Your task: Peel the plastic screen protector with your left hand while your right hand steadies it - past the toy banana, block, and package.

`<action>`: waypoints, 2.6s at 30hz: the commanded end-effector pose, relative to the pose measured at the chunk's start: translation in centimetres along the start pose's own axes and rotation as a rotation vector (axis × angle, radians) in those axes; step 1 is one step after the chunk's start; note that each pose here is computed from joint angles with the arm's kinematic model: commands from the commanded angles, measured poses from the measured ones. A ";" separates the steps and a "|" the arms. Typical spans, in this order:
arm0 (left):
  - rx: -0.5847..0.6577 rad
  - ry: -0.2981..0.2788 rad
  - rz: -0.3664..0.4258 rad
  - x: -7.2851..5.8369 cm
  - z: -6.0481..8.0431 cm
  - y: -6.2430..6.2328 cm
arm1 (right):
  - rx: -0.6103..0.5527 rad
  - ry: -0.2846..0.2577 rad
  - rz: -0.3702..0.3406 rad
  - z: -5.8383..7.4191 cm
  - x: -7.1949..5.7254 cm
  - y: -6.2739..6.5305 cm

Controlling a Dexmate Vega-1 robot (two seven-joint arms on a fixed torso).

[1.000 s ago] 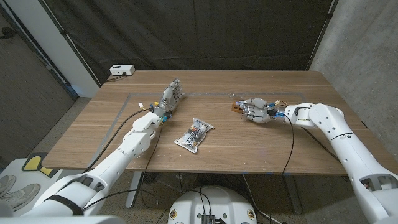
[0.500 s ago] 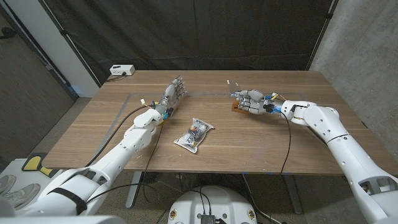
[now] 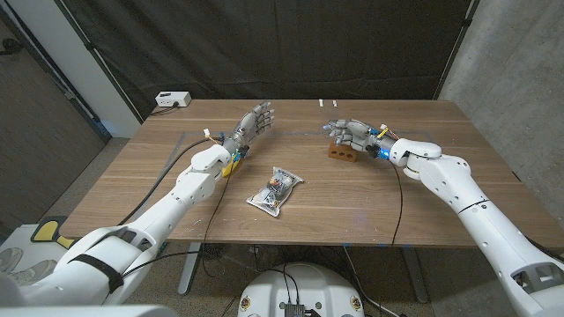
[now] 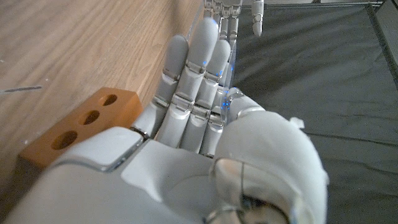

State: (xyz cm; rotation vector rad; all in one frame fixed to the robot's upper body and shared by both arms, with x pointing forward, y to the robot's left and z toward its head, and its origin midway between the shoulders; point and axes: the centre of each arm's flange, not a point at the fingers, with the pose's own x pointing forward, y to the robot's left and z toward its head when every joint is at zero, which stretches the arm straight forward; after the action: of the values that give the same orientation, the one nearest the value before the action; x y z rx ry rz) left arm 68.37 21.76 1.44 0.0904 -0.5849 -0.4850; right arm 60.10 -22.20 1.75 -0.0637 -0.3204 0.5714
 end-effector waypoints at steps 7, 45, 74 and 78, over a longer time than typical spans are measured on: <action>0.064 -0.065 -0.100 1.4 3.6 -1.5 | -0.302 -0.093 -0.128 1.9 -0.3 3.7; 0.269 -0.222 -0.106 1.8 9.8 -4.4 | -0.855 -0.141 -0.184 2.6 -1.7 8.5; 0.331 -0.216 -0.122 3.4 11.1 -6.0 | -0.995 -0.167 -0.204 3.0 -1.8 9.9; 0.323 -0.227 -0.128 3.5 11.3 -6.3 | -0.993 -0.167 -0.207 3.0 -1.7 9.8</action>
State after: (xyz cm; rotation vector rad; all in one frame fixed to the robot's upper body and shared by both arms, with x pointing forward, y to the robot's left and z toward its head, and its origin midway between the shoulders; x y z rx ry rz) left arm 62.26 15.85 10.71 0.3836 -0.8677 -0.4854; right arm 52.60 -15.09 2.71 -0.9142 -0.7399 0.1783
